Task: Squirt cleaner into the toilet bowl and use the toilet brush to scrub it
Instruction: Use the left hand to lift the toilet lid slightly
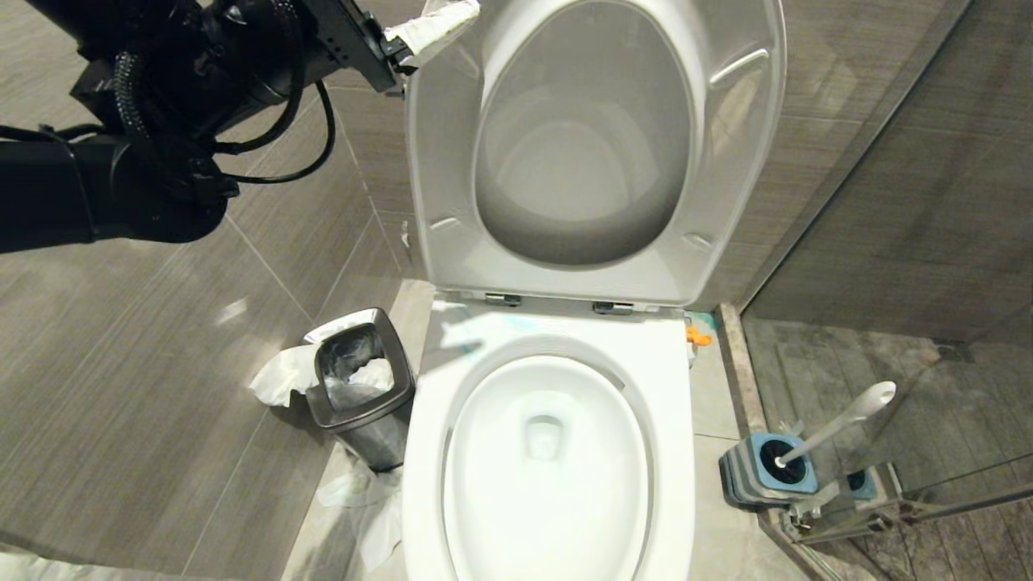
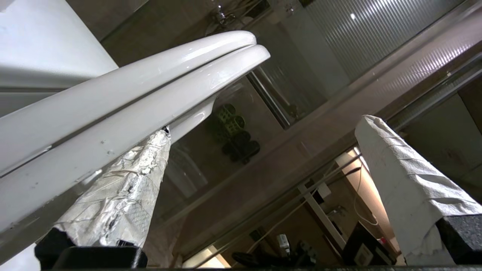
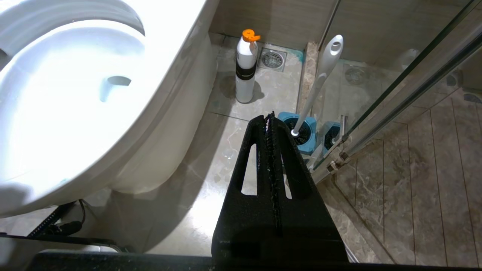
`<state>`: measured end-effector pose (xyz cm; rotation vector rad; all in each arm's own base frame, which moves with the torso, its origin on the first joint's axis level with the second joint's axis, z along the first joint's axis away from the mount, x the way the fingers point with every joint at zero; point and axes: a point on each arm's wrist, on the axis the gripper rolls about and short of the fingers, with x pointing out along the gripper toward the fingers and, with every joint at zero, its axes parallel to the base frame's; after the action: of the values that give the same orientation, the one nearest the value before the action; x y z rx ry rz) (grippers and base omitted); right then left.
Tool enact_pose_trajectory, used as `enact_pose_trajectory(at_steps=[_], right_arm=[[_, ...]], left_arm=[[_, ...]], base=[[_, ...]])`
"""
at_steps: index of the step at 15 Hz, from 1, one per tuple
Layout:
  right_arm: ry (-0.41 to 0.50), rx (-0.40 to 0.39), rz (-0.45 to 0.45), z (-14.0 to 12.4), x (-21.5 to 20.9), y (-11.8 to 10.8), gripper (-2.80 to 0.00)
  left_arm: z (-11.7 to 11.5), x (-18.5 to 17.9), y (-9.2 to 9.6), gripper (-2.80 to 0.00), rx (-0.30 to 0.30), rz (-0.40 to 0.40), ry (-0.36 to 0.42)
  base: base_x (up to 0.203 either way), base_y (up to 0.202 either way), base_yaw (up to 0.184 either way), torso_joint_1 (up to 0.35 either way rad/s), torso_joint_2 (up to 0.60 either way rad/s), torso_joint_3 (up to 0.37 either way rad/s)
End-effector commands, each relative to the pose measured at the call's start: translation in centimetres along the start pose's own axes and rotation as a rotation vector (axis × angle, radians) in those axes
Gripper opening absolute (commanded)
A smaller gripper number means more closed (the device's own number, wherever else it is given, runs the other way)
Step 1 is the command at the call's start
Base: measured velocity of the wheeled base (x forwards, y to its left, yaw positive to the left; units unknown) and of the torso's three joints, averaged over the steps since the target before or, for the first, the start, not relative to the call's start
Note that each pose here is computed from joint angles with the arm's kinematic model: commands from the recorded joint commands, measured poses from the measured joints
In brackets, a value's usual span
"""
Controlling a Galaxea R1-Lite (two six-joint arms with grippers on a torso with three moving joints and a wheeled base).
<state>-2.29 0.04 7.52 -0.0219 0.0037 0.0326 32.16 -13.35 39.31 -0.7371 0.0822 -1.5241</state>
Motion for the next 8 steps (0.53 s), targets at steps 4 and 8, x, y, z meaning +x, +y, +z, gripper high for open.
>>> enact_pose_trajectory(at_steps=[4,8], right_arm=[[-0.001,-0.001,0.001,0.02,0.00,0.00,-2.80],[-0.001,-0.001,0.001,0.02,0.00,0.00,-2.80]], left_arm=[[-0.64,0.52,1.65,0.00,0.039,0.030,-0.051],[-0.95,0.91,2.08,0.00,0.104,0.054,-0.097]], base=[[0.000,0.000,0.000,0.000,0.00,0.000],[0.000,0.000,0.000,0.000,0.00,0.000]])
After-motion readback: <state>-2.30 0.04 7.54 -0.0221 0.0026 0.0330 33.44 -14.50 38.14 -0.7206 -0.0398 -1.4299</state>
